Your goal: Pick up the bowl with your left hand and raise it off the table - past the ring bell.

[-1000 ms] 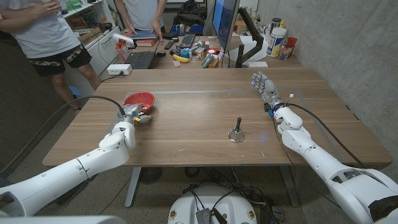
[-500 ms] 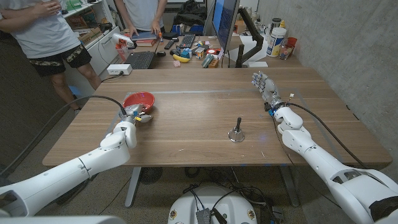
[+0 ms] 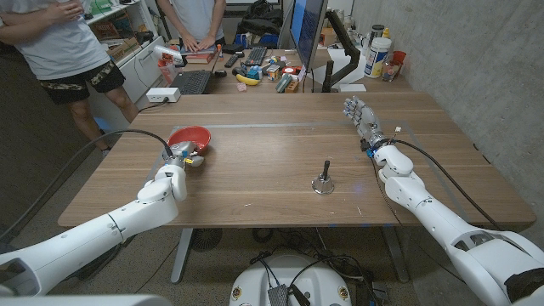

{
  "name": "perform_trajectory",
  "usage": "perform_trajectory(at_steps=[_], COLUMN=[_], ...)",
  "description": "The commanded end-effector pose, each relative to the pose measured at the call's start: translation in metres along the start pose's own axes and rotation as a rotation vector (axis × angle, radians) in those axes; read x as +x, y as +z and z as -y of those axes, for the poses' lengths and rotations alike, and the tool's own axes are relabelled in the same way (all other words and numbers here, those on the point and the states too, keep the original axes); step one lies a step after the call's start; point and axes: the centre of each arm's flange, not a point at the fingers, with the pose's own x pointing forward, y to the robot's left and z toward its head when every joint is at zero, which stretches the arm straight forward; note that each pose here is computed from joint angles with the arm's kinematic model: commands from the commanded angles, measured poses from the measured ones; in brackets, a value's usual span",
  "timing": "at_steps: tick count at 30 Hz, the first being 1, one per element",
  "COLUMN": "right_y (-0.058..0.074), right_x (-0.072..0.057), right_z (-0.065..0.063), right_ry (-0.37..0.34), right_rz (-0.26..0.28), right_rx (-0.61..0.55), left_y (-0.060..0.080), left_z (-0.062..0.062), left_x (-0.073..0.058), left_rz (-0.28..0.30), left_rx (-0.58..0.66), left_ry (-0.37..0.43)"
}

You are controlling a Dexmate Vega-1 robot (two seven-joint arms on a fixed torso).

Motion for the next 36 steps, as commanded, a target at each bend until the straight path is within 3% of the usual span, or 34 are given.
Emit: perform_trajectory(at_steps=[1, 20, 36], right_y=[0.001, 0.002, 0.002], right_x=[0.003, -0.005, -0.006], right_z=[-0.003, 0.006, 0.006], right_ry=[0.012, 0.001, -0.008], right_rz=[-0.001, 0.001, 0.005], right_rx=[-0.002, 0.002, 0.004], left_y=[0.001, 0.007, 0.005], left_z=[0.000, -0.004, -0.011], left_x=[-0.002, -0.010, -0.010], left_rz=[-0.020, -0.011, -0.017], left_rx=[-0.012, -0.075, -0.080], left_ry=[0.011, 0.095, 0.105])
